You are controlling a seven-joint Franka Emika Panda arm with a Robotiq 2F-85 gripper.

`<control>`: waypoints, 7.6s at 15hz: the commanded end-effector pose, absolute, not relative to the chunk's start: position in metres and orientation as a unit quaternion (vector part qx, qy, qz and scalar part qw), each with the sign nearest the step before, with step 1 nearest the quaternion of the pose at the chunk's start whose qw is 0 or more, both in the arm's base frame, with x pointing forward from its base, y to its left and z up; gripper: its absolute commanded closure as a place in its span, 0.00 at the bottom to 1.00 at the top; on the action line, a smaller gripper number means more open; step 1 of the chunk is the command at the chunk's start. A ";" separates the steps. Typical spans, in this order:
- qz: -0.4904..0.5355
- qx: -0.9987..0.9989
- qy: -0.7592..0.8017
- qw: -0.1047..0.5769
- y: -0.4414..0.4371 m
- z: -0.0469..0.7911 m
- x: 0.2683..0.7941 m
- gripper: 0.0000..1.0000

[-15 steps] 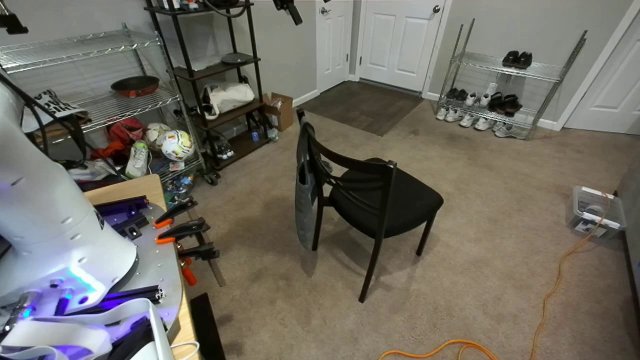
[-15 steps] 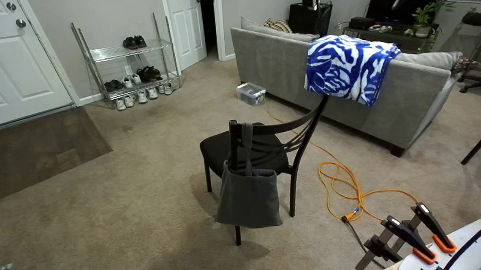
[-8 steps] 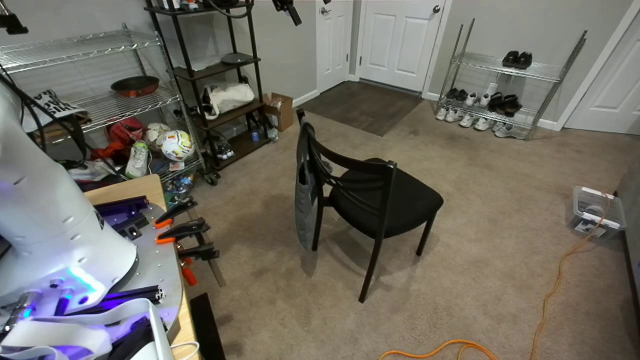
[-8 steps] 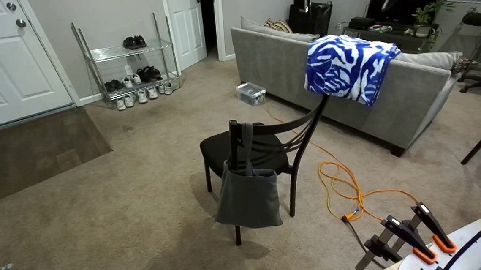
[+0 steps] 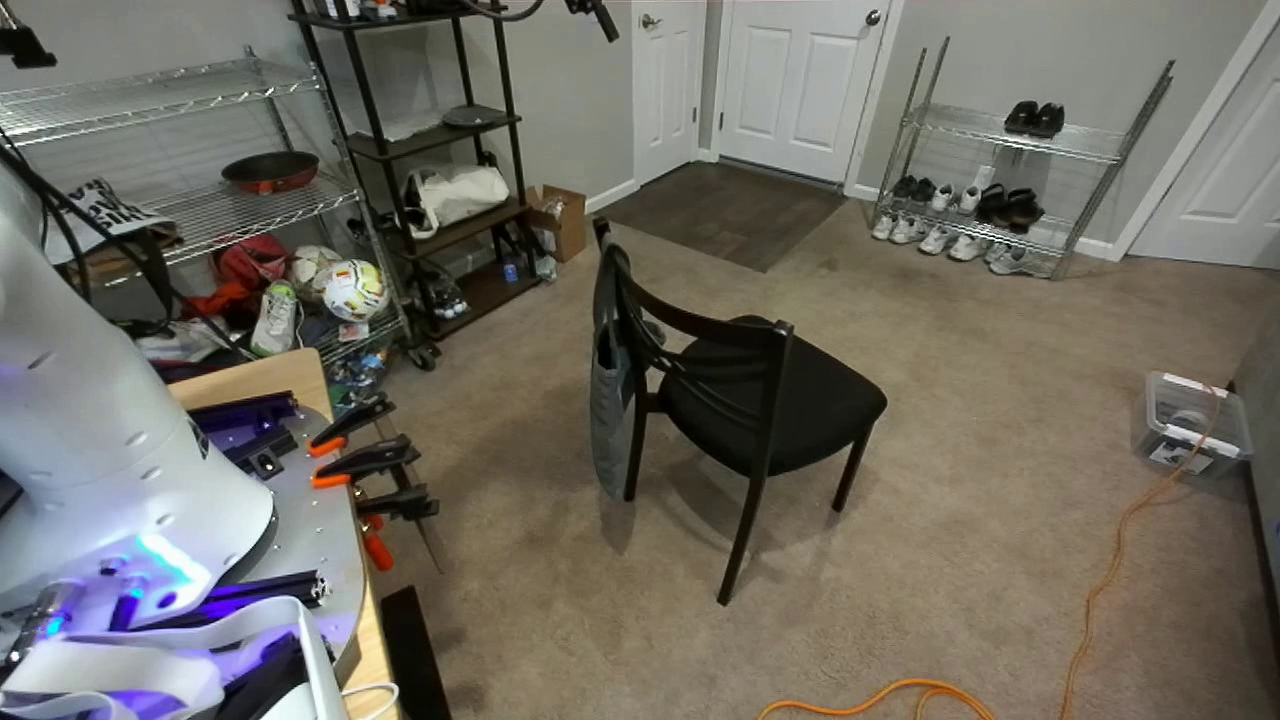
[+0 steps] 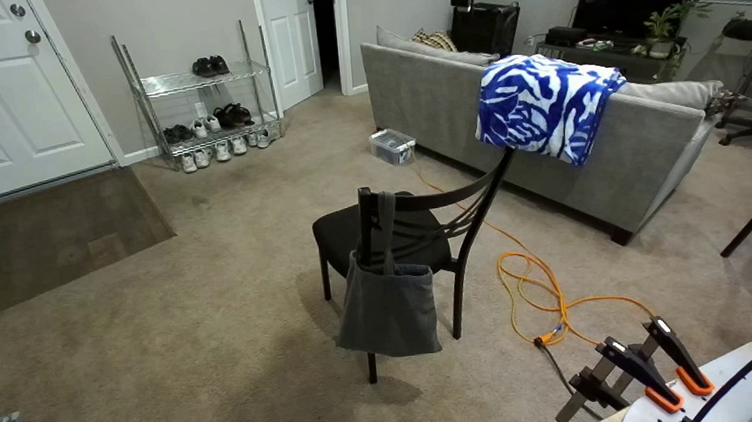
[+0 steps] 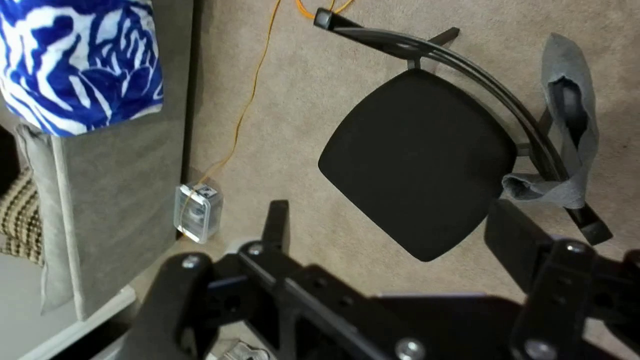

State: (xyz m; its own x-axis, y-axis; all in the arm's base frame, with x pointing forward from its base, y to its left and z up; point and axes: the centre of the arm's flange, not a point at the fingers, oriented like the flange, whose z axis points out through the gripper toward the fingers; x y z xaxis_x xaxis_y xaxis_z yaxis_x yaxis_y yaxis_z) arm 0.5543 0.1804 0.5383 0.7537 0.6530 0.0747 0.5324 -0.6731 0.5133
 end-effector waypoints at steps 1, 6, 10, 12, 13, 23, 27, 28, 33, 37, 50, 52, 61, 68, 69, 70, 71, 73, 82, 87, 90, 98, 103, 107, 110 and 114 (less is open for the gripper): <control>0.116 0.872 0.419 0.224 0.200 0.554 0.620 0.00; 0.108 0.811 0.533 0.217 0.249 0.543 0.652 0.00; 0.122 0.751 0.617 0.199 0.291 0.524 0.651 0.00; 0.127 0.722 0.655 0.184 0.307 0.513 0.646 0.00; 0.129 0.707 0.673 0.175 0.313 0.508 0.644 0.00; 0.127 0.634 0.755 0.108 0.330 0.461 0.649 0.00; 0.129 0.632 0.756 0.107 0.332 0.463 0.648 0.00; 0.129 0.632 0.756 0.107 0.332 0.463 0.648 0.00; 0.127 0.623 0.765 0.101 0.337 0.440 0.635 0.00; 0.126 0.609 0.778 0.086 0.342 0.407 0.612 0.00; 0.115 0.621 0.775 0.013 0.340 0.265 0.533 0.00; 0.119 0.639 0.760 0.021 0.330 0.259 0.523 0.00; 0.132 0.658 0.742 0.004 0.264 0.248 0.508 0.00; 0.131 0.675 0.726 0.001 0.215 0.258 0.514 0.00; 0.131 0.676 0.726 0.003 0.212 0.261 0.518 0.00; 0.131 0.676 0.725 0.006 0.211 0.265 0.526 0.00; 0.133 0.675 0.726 0.009 0.210 0.268 0.530 0.00; 0.134 0.675 0.726 0.011 0.211 0.272 0.546 0.00; 0.148 0.672 0.725 -0.019 0.241 0.271 0.612 0.00; 0.133 0.666 0.732 -0.053 0.264 0.251 0.617 0.00; 0.115 0.682 0.719 -0.071 0.264 0.243 0.617 0.00; 0.083 0.691 0.713 -0.089 0.270 0.218 0.620 0.00; 0.073 0.701 0.704 -0.088 0.259 0.205 0.619 0.00; 0.067 0.710 0.696 -0.086 0.250 0.199 0.616 0.00; 0.066 0.711 0.695 -0.079 0.249 0.199 0.615 0.06; 0.069 0.711 0.696 -0.077 0.250 0.201 0.613 0.37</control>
State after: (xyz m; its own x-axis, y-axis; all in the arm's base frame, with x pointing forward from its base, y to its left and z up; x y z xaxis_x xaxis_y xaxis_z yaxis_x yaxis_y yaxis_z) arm 0.6211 0.2498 0.1952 0.0005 0.9783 0.2070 0.9999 0.0021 -0.0123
